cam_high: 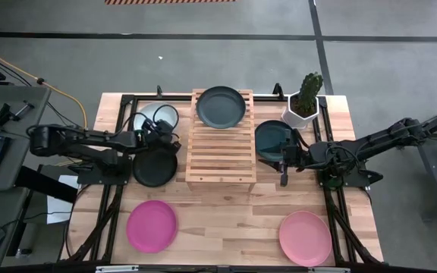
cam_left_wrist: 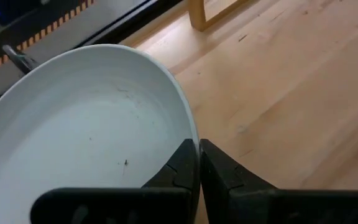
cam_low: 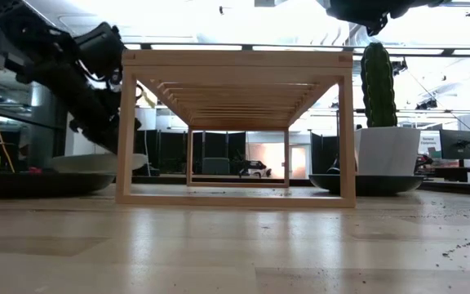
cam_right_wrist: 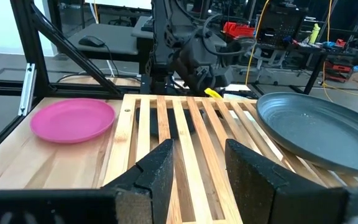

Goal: Place and stack plates onto a shelf
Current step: Put the white plate on the shelf

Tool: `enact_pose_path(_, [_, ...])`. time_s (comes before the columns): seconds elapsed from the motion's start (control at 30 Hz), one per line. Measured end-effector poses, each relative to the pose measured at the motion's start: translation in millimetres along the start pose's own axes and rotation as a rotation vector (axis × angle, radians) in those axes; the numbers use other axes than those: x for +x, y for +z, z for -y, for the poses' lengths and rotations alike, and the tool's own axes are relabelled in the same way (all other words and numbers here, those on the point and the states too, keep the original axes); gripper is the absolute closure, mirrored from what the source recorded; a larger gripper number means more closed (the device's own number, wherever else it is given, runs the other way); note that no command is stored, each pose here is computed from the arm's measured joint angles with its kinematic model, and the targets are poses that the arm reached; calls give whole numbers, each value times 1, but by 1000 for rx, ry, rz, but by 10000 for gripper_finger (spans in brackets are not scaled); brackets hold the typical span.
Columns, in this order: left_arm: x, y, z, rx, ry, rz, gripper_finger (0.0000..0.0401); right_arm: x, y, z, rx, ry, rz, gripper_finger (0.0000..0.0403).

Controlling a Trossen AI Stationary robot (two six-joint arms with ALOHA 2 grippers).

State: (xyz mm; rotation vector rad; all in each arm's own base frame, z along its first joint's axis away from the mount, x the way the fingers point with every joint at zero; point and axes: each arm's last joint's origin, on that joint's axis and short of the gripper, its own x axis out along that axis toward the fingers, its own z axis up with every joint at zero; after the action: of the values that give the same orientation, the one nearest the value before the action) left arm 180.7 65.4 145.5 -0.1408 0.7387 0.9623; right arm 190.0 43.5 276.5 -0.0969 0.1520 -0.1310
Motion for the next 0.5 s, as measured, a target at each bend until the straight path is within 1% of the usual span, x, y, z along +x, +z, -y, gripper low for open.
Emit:
enact_pose_path(0.23, [-26, 9, 0, 23, 90, 40, 400, 0, 0, 0, -1, 0, -4, 267])
enact_pose_path(0.5, [-65, 24, 11, 46, 56, 223, 400, 0, 0, 0, -1, 0, -4, 267])
